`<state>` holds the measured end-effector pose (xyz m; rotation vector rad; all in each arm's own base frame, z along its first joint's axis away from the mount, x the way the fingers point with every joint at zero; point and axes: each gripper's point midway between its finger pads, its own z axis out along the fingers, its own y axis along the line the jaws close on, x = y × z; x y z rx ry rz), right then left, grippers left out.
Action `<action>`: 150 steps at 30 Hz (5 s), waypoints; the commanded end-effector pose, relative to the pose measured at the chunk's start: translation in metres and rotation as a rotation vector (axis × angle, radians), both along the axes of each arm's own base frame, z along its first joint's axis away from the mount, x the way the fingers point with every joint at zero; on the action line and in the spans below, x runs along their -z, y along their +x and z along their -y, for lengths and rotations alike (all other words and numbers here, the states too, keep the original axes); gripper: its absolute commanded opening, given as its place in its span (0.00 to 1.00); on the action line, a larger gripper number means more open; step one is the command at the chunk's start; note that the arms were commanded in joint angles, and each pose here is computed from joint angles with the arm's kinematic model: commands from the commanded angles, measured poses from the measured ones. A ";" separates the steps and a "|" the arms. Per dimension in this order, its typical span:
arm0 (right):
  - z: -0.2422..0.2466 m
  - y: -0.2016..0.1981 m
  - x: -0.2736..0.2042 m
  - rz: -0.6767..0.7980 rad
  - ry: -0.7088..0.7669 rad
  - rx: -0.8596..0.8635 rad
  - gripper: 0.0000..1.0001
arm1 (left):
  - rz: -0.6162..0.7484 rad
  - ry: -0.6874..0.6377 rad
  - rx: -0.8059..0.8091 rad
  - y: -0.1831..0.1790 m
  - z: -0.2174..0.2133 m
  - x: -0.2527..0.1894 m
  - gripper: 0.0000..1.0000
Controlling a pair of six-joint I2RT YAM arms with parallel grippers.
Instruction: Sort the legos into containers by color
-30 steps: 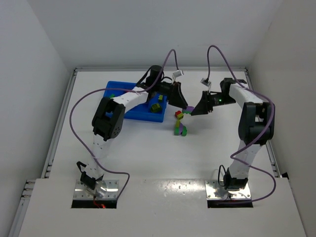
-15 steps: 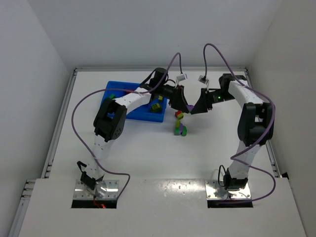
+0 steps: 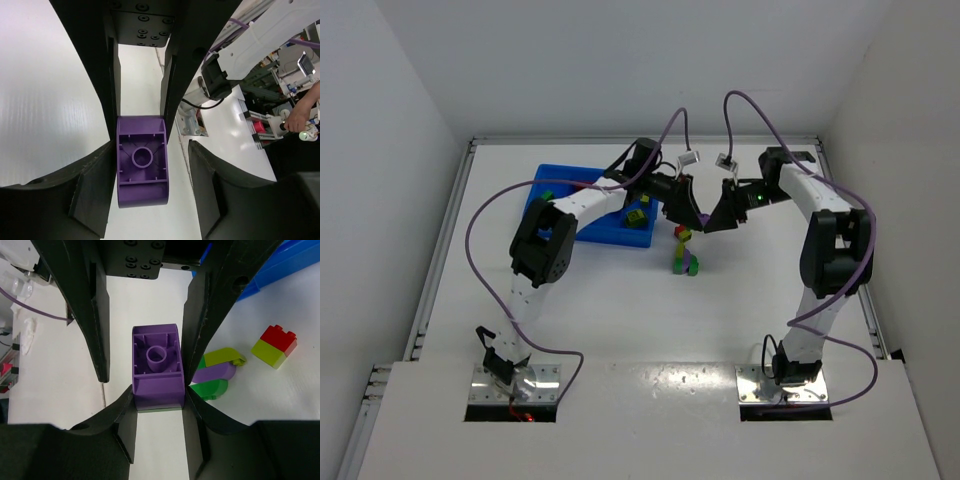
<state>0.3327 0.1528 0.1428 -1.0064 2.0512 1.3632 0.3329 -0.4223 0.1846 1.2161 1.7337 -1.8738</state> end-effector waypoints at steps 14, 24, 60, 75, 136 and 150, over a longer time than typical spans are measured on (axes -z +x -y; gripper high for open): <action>-0.004 0.003 -0.016 0.122 -0.008 -0.029 0.01 | 0.079 -0.070 0.036 -0.005 0.004 -0.037 0.54; -0.004 -0.002 -0.014 0.111 -0.009 -0.029 0.01 | 0.081 -0.071 0.026 -0.003 0.005 -0.041 0.51; -0.004 -0.044 0.002 0.041 0.011 -0.046 0.02 | 0.034 -0.259 -0.367 0.075 -0.062 -0.104 0.00; 0.002 0.029 0.002 0.068 -0.114 0.111 0.68 | 0.393 0.360 -1.010 0.135 -0.197 -0.039 0.00; 0.097 -0.105 0.148 0.316 -0.955 -0.187 0.66 | 0.309 0.636 -1.132 0.159 -0.222 0.035 0.61; 0.090 -0.087 0.160 0.297 -1.026 -0.238 0.14 | 0.304 0.626 -1.157 0.166 -0.242 0.030 0.60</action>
